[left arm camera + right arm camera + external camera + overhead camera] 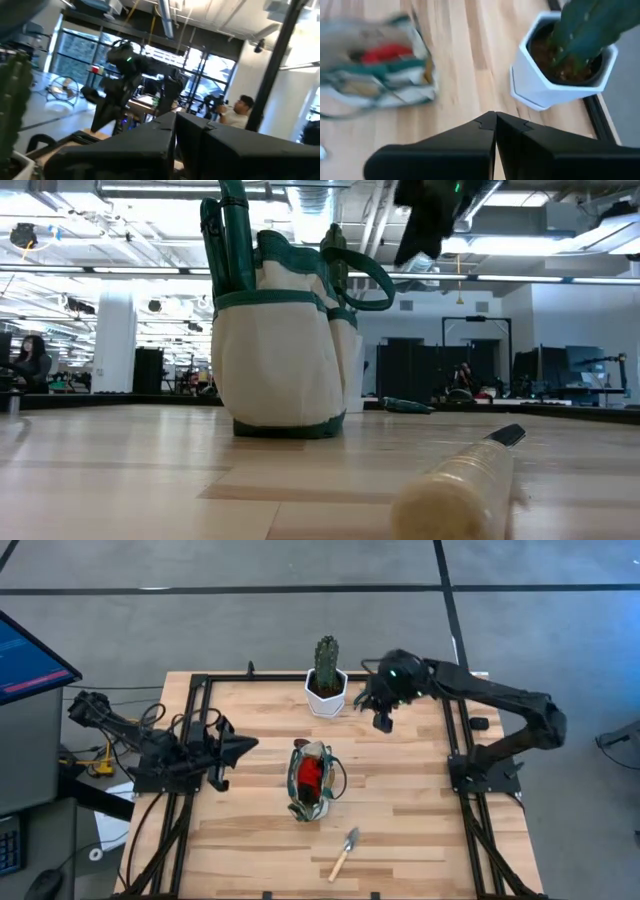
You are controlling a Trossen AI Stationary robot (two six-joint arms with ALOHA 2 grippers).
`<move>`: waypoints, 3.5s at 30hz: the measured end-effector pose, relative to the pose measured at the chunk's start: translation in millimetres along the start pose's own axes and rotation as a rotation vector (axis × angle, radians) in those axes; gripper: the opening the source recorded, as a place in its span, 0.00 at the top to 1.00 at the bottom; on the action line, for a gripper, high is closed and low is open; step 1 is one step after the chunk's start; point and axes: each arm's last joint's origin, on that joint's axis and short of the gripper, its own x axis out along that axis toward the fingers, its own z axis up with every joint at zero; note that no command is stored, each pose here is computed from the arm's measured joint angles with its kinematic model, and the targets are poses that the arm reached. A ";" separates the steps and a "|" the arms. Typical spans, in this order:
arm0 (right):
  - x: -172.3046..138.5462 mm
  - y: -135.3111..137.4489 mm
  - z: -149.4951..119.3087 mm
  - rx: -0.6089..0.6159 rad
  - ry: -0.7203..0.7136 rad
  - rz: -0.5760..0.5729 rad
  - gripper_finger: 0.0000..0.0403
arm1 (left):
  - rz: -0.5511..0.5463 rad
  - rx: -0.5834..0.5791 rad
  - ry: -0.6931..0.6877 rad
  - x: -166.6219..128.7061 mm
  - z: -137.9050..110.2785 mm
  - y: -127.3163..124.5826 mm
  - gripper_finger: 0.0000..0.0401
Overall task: Pick & Place Garden tools in Gardening bag
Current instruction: Put the green shear scissors into the gardening bag
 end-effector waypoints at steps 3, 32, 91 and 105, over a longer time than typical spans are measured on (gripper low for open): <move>16.4 -26.9 -5.9 -0.049 0.059 0.013 1.00 | 0.026 0.005 -0.018 1.7 2.9 4.9 1.00; 130.6 -111.9 -64.3 -0.231 0.516 -0.104 1.00 | 0.099 0.028 -0.047 7.4 6.1 16.9 1.00; 154.0 -204.6 -107.8 0.658 0.372 -0.122 1.00 | 0.227 0.024 -0.063 6.7 6.6 20.6 1.00; 161.2 -192.4 -99.3 0.602 0.406 -0.169 1.00 | 0.221 0.017 -0.063 6.8 6.7 20.4 1.00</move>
